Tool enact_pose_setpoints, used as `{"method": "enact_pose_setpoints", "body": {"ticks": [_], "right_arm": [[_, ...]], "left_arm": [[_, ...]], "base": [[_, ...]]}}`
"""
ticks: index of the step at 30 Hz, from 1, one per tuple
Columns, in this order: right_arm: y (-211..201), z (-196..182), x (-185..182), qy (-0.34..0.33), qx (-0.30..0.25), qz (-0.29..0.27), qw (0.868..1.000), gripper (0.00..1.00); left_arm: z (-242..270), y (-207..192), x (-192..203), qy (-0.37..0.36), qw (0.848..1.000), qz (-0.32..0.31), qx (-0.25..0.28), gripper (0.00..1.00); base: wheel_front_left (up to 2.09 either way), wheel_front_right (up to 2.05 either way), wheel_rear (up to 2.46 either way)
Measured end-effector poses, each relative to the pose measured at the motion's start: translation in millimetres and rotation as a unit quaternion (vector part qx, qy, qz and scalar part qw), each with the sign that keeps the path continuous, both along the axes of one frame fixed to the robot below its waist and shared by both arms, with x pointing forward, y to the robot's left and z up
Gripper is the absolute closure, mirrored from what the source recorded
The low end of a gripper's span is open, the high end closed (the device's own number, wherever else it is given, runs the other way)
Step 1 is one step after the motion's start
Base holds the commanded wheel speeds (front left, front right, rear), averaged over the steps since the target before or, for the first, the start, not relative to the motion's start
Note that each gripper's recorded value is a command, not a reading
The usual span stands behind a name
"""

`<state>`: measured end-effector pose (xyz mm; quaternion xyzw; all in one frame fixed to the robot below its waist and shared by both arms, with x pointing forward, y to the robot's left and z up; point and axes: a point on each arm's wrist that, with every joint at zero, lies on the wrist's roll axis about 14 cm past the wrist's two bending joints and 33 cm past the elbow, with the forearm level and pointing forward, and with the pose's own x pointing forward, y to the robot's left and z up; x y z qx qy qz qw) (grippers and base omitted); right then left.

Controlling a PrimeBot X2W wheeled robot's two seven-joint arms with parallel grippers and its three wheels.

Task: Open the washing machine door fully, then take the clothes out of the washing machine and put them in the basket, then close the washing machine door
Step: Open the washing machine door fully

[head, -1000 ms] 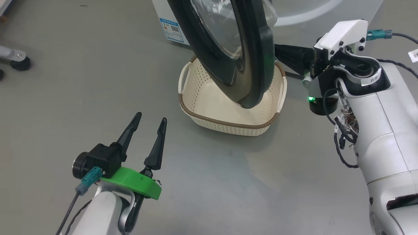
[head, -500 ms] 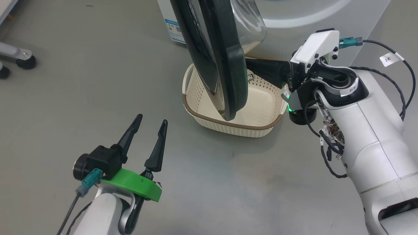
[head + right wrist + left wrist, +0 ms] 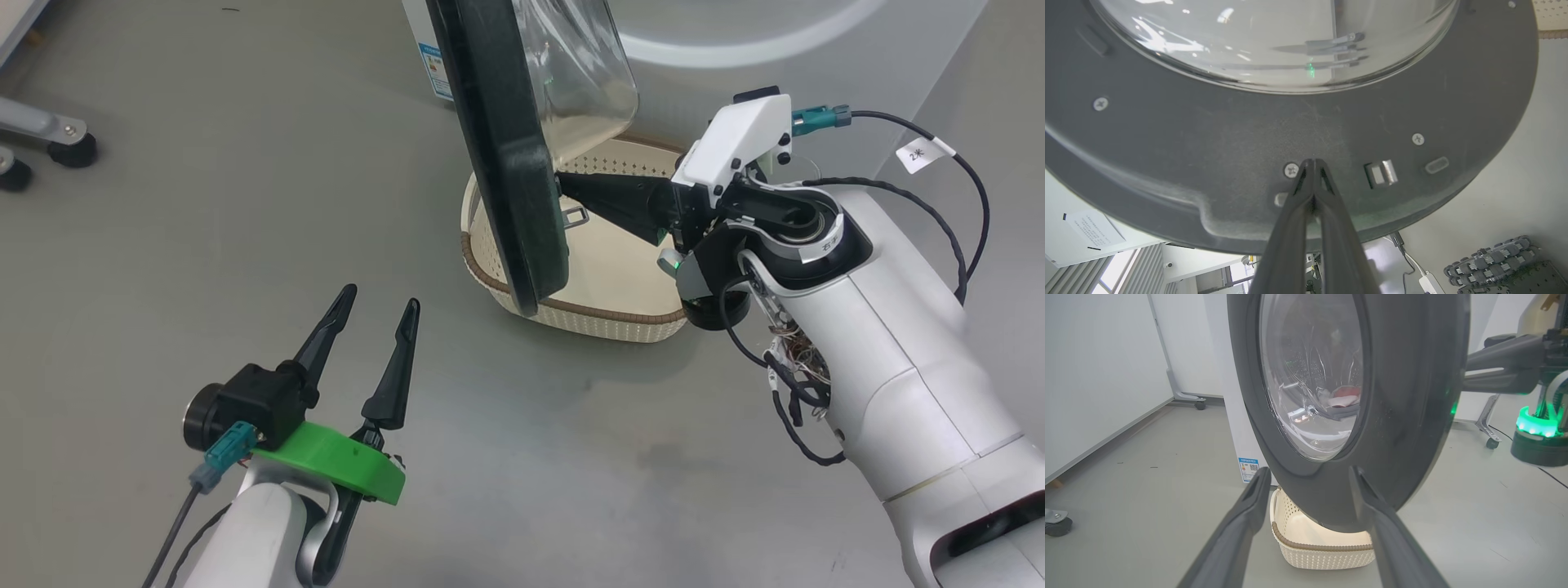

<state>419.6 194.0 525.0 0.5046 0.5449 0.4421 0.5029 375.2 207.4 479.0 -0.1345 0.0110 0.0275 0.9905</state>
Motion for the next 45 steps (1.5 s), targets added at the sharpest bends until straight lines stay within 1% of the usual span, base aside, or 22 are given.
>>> {"method": "enact_pose_setpoints", "body": {"ticks": [16, 20, 23, 27, 29, 31, 34, 37, 40, 45], "right_arm": [[9.9, -9.3, -11.9, 0.011, -0.008, 0.003, 1.000, 1.00], [9.3, -7.7, -11.1, 0.007, -0.010, -0.006, 1.000, 1.00], [6.7, -3.8, -4.5, -0.012, -0.012, -0.029, 0.999, 1.00], [-2.0, -2.4, 4.0, -0.064, -0.028, -0.054, 0.996, 1.00], [-12.0, -1.2, 13.3, -0.095, -0.036, -0.074, 0.992, 1.00], [-26.0, 0.3, 25.4, -0.137, -0.049, -0.099, 0.984, 1.00], [-49.9, 0.9, 41.7, -0.222, -0.081, -0.131, 0.963, 1.00], [-72.2, 2.6, 50.5, -0.279, -0.100, -0.164, 0.941, 1.00], [-94.2, -2.3, 51.6, -0.334, -0.129, -0.182, 0.916, 1.00], [-135.5, -10.3, 52.2, -0.414, -0.184, -0.217, 0.865, 1.00]], "left_arm": [[-2.3, -1.6, 0.8, 0.004, 1.000, -0.002, 0.002, 0.00], [-1.2, 2.5, -0.3, 0.001, 1.000, 0.005, 0.000, 0.00], [-0.3, 1.0, -1.0, -0.001, 1.000, 0.003, -0.001, 0.00], [2.6, 1.5, -1.6, -0.006, 1.000, 0.004, -0.003, 0.00], [3.8, -0.9, -1.8, -0.008, 1.000, 0.001, -0.002, 0.00], [5.5, -1.7, -1.8, -0.012, 1.000, 0.000, -0.003, 0.00], [8.0, -2.8, -2.2, -0.017, 1.000, -0.002, -0.004, 0.00], [11.2, -4.9, -1.8, -0.023, 1.000, -0.005, -0.006, 0.00], [14.6, -4.2, -1.5, -0.029, 1.000, -0.004, -0.008, 0.00], [17.8, -0.7, -2.1, -0.036, 0.999, -0.002, -0.008, 0.00]], "base": [[0.00, 0.00, 0.00], [0.00, 0.00, 0.00], [0.00, 0.00, 0.00], [0.00, 0.00, 0.00], [0.00, 0.00, 0.00], [0.00, 0.00, 0.00], [0.00, 0.00, 0.00], [0.00, 0.00, 0.00], [0.00, 0.00, 0.00], [0.00, 0.00, 0.00]]}}
